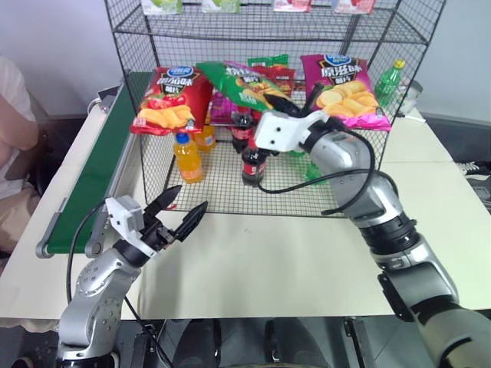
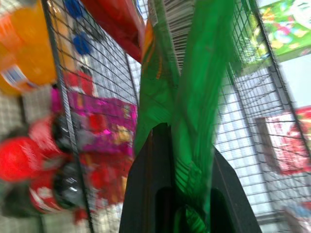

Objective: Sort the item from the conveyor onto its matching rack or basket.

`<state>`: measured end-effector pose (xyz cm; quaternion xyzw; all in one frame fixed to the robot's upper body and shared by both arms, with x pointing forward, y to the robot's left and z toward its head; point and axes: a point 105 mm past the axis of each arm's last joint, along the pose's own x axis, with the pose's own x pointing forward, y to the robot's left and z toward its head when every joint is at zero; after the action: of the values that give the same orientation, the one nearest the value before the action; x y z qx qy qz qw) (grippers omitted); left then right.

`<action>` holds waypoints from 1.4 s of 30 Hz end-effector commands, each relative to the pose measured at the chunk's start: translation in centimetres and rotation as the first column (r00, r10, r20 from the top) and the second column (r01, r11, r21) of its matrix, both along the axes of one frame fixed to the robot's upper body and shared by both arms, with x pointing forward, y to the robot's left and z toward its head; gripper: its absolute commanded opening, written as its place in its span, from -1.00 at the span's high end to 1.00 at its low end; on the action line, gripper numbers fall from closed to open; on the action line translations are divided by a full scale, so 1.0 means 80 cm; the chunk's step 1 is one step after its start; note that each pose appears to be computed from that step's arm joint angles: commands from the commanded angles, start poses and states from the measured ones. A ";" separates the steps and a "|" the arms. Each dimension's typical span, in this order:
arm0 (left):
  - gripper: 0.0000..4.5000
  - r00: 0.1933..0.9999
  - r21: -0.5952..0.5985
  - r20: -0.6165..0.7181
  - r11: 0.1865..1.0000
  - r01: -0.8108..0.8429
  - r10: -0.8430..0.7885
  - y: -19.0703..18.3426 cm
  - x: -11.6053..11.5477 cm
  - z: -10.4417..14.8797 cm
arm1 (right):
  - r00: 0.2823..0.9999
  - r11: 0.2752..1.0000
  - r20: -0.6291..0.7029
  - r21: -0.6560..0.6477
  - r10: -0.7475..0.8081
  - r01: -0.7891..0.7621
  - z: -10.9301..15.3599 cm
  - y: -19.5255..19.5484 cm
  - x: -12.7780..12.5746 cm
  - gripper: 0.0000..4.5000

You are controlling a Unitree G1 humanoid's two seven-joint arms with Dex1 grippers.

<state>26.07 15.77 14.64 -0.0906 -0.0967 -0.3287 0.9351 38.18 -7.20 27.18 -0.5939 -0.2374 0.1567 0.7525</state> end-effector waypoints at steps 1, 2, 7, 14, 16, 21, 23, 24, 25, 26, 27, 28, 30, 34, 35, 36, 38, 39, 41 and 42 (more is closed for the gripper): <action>-0.89 0.999 -0.006 0.041 1.000 0.001 -0.001 -0.001 -0.003 0.011 | 0.996 0.999 0.083 0.035 -0.042 0.040 0.029 -0.015 -0.008 0.98; -0.89 0.999 -0.007 0.041 1.000 0.002 -0.002 -0.001 -0.003 0.012 | 0.994 0.998 0.097 0.042 -0.046 0.042 0.034 -0.018 -0.010 0.98; -0.89 0.999 -0.011 0.042 1.000 0.001 0.000 0.000 -0.001 0.013 | 0.991 0.998 0.117 -0.001 -0.063 0.063 0.029 -0.020 -0.012 0.98; -0.89 0.999 -0.006 0.049 1.000 0.000 0.001 -0.001 -0.001 0.015 | 0.991 0.991 0.011 -0.024 -0.134 0.135 -0.007 -0.034 0.014 0.98; -0.89 0.999 -0.006 0.048 1.000 -0.005 0.005 0.000 -0.002 0.014 | 0.988 0.988 0.011 -0.009 -0.153 0.153 -0.003 -0.038 0.020 0.98; -0.89 0.999 -0.006 0.048 1.000 -0.011 0.011 0.000 -0.003 0.013 | 0.990 0.990 -0.011 -0.004 -0.141 0.141 -0.007 -0.030 0.023 0.98; -0.89 0.999 -0.007 0.050 1.000 -0.013 0.014 0.000 -0.002 0.014 | 0.990 0.991 -0.030 -0.006 -0.137 0.137 -0.013 -0.026 0.025 0.98; -0.89 0.999 -0.007 0.050 1.000 -0.014 0.015 0.000 -0.002 0.014 | 0.991 0.991 -0.036 0.001 -0.131 0.131 -0.014 -0.024 0.026 0.98; -0.89 0.999 -0.007 0.050 1.000 -0.015 0.015 0.000 -0.002 0.013 | 0.992 0.993 -0.037 0.016 -0.117 0.118 -0.011 -0.019 0.025 0.98; -0.89 0.999 -0.007 0.049 1.000 -0.015 0.015 0.000 -0.002 0.013 | 0.993 0.994 -0.037 0.026 -0.108 0.109 -0.010 -0.016 0.024 0.98; -0.89 0.999 -0.007 0.049 1.000 -0.015 0.015 0.000 -0.002 0.013 | 0.994 0.994 -0.045 0.042 -0.101 0.103 -0.009 -0.015 0.024 0.98; -0.89 0.999 -0.008 0.050 1.000 -0.015 0.015 0.000 -0.002 0.013 | 0.994 0.994 -0.055 0.051 -0.097 0.100 -0.009 -0.015 0.024 0.98; -0.89 0.999 -0.010 0.049 1.000 -0.016 0.016 0.000 -0.003 0.012 | 0.994 0.993 -0.064 0.061 -0.092 0.096 -0.009 -0.015 0.024 0.81; -0.89 0.999 -0.012 0.045 1.000 -0.016 0.017 -0.001 -0.003 0.010 | 0.996 0.994 -0.060 0.080 -0.066 0.071 -0.002 -0.008 0.020 0.12; -0.89 0.999 -0.014 0.043 1.000 -0.015 0.015 -0.001 -0.003 0.010 | 0.996 0.994 -0.058 0.083 -0.064 0.069 0.001 -0.008 0.019 -0.06; -0.89 0.999 -0.013 0.042 1.000 -0.012 0.012 -0.002 -0.003 0.009 | 0.997 0.995 -0.052 0.075 -0.065 0.069 0.003 -0.008 0.019 -0.25; -0.89 0.999 -0.016 0.041 1.000 -0.010 0.011 -0.003 -0.004 0.009 | 0.997 0.995 -0.047 0.070 -0.061 0.065 0.005 -0.008 0.017 -0.25; -0.89 0.999 -0.016 0.040 1.000 -0.009 0.010 -0.003 -0.004 0.008 | 0.998 0.995 -0.057 0.092 -0.034 0.039 0.007 -0.003 0.014 -0.25; -0.89 0.999 -0.016 0.039 1.000 -0.010 0.010 -0.003 -0.003 0.008 | 0.998 0.994 -0.068 0.109 0.015 -0.007 0.010 0.008 0.005 -0.25; -0.89 0.999 -0.015 0.039 1.000 -0.009 0.010 -0.003 -0.003 0.008 | 0.997 0.994 -0.070 0.110 0.038 -0.030 0.011 0.014 0.001 -0.25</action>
<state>26.10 15.76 14.53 -0.0960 -0.0992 -0.3200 0.9373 39.57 -7.14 26.05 -0.5554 -0.1873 0.1707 0.7920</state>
